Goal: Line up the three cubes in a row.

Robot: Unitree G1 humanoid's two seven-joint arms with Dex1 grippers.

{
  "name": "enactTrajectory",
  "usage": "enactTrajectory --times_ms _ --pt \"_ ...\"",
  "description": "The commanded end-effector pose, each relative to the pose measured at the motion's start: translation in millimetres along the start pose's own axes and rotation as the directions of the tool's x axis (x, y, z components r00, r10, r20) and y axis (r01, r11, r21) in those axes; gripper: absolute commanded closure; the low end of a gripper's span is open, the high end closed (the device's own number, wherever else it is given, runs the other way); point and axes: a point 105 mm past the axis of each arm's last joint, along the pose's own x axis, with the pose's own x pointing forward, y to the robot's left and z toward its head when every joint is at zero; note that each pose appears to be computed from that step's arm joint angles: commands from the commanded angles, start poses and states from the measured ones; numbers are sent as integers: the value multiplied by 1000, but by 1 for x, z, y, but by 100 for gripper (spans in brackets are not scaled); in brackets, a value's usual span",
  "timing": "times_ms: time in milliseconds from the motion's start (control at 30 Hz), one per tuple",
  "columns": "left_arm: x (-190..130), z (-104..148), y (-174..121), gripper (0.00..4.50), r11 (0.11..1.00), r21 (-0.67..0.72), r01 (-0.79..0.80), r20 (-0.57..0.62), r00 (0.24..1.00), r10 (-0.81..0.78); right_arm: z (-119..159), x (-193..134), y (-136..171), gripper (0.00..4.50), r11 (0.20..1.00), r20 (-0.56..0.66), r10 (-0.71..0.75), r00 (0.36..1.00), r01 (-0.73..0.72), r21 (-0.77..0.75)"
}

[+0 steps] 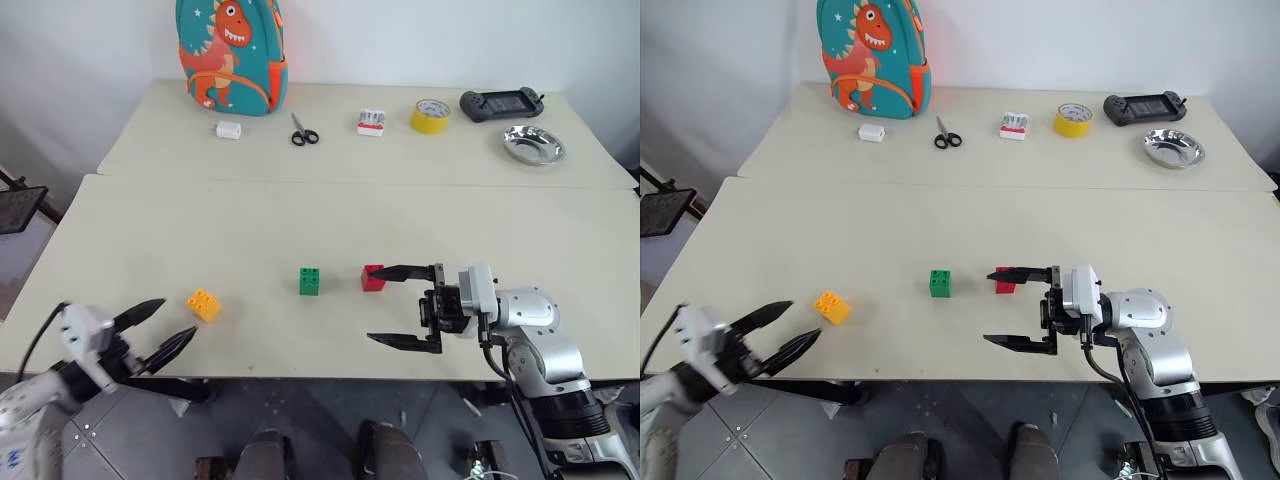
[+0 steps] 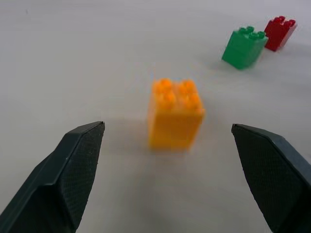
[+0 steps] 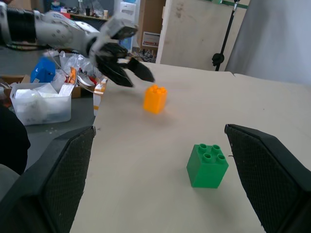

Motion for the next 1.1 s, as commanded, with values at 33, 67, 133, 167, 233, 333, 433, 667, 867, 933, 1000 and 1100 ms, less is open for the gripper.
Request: enactTrajectory --times_ms 33,67,133,167,233,333,433,667,867,933,1000,1100 --pt "8 -3 -2 43 1000 -6 18 12 1000 -18 7 -2 1 0 999 12 -20 1000 20 -31" --pt "10 -3 -4 64 999 -9 40 16 999 -40 6 -3 2 0 999 11 -26 1000 27 -29" --pt "11 -6 -6 125 998 -6 64 -1 998 -64 6 -4 2 0 999 8 -39 999 40 -28" --pt "12 -6 -5 158 998 2 68 -5 998 -68 5 -5 2 0 998 5 -47 999 47 -28" --pt "12 -5 -3 221 997 12 74 -2 997 -74 3 -9 2 0 997 -7 -70 998 70 -28" --pt "16 0 -1 302 991 28 133 7 991 -133 1 -15 2 0 995 -23 -100 995 99 -29" --pt "29 11 -1 302 966 70 248 1 969 -249 0 -23 0 0 989 -41 -142 989 140 -40" --pt "109 34 -4 302 780 246 576 -109 816 -568 -1 -39 3 0 971 -79 -236 968 233 -48" --pt "131 29 -4 302 668 249 701 -228 713 -663 1 -44 7 0 964 -98 -265 959 260 -58" --pt "132 30 -6 302 632 233 739 -251 673 -695 1 -47 9 0 960 -105 -278 955 273 -55" --pt "131 31 -7 302 600 231 766 -270 643 -717 0 -49 12 0 959 -111 -285 952 281 -48" --pt "125 36 -2 302 587 239 773 -288 634 -718 -2 -52 13 0 957 -121 -289 950 287 -40"
